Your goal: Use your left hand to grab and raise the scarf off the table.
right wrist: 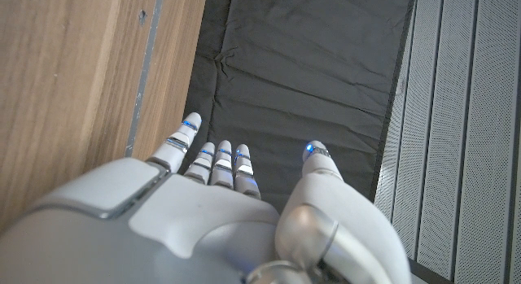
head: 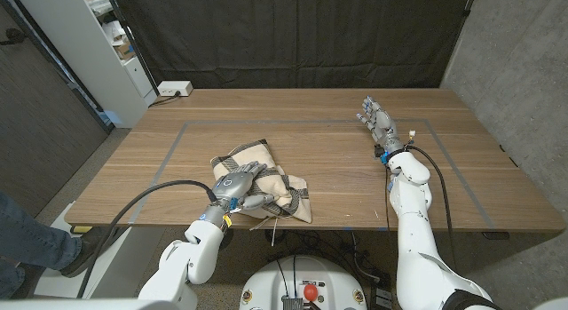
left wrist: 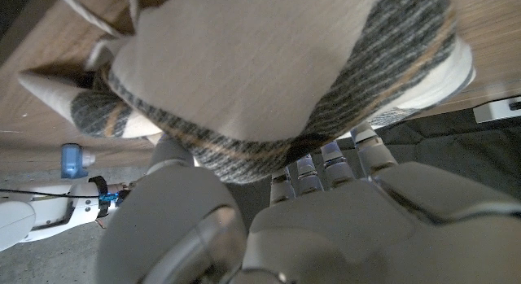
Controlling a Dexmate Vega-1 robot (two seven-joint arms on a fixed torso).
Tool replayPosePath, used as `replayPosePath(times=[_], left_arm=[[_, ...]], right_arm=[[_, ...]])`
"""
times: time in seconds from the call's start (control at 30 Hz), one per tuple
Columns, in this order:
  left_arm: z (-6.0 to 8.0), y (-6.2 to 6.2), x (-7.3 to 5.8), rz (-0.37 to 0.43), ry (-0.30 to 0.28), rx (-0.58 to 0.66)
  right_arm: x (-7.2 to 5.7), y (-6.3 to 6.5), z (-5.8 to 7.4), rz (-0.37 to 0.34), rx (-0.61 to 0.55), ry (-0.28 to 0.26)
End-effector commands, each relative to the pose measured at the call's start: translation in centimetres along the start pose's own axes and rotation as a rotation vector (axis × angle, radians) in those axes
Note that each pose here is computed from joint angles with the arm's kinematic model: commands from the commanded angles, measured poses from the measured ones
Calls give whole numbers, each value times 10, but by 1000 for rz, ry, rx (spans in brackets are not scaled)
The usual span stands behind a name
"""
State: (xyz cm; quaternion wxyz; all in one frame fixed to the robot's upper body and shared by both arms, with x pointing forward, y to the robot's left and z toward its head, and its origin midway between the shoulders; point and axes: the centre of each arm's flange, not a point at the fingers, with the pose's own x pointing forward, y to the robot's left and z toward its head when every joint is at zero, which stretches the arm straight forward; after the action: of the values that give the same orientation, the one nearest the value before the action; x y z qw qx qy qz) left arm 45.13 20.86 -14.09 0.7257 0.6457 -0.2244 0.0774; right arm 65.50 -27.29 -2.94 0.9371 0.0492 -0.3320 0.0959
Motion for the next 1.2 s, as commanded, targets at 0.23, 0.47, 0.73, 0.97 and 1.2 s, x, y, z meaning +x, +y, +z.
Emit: replayPosePath(times=[0.23, 0.47, 0.73, 0.97, 1.2], left_arm=[[-3, -14, 6, -38, 28, -12], [-2, -18, 10, -54, 41, -8], [-1, -21, 15, -64, 54, 10], [0, -23, 19, -80, 62, 19], [1, -23, 23, -113, 83, 18]], right_arm=[[0, -1, -4, 2, 8, 6], [1, -2, -7, 1, 13, 12], [1, -4, -9, 0, 16, 14], [1, -5, -8, -3, 17, 9], [2, -5, -8, -3, 15, 5]])
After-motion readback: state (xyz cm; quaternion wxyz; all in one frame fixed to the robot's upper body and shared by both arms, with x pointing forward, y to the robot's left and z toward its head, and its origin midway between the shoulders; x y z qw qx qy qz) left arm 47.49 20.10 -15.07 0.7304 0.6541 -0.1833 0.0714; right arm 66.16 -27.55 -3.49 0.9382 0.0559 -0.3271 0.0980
